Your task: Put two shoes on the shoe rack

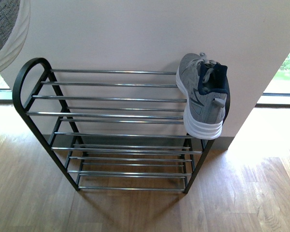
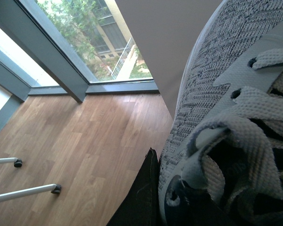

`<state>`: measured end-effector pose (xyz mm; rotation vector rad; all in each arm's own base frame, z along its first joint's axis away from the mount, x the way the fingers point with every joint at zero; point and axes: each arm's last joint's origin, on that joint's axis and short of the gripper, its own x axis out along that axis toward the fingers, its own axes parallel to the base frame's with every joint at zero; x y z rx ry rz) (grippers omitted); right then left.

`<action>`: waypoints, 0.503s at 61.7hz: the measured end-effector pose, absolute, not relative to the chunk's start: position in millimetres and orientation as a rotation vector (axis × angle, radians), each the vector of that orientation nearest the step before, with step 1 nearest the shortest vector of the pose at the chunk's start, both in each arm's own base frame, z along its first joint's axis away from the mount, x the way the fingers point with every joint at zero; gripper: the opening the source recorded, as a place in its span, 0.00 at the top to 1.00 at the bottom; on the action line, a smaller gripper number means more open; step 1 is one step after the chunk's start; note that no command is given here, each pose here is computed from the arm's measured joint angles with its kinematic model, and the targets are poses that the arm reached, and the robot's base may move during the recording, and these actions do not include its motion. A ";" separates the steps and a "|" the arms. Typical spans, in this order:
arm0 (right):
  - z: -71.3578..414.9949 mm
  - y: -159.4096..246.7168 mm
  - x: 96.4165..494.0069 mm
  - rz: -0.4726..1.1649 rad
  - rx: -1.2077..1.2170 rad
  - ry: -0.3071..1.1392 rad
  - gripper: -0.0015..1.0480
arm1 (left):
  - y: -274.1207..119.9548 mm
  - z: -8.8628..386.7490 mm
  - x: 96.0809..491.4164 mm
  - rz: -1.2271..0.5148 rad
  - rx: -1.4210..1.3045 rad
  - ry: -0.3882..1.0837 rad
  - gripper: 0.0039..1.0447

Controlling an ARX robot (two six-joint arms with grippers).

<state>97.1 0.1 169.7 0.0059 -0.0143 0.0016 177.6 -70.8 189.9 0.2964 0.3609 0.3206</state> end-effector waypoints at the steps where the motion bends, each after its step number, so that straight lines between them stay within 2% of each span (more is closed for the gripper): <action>1: 169.6 0.1 97.1 0.001 0.006 -0.014 0.99 | -70.9 189.9 177.6 0.319 0.296 0.361 0.99; 14: 169.8 0.1 96.9 0.001 0.004 -0.016 0.97 | -70.8 189.9 177.6 0.319 0.296 0.361 0.99; 22: 169.8 0.1 96.9 0.001 0.005 -0.017 0.77 | -70.9 190.0 177.6 0.321 0.296 0.360 0.99; 27: 169.9 0.2 96.9 0.003 0.004 -0.017 0.59 | -75.1 192.5 176.8 0.564 0.175 0.210 0.99; 31: 169.8 0.1 96.9 0.000 0.004 -0.017 0.49 | -75.5 198.8 178.0 0.627 0.082 0.180 0.99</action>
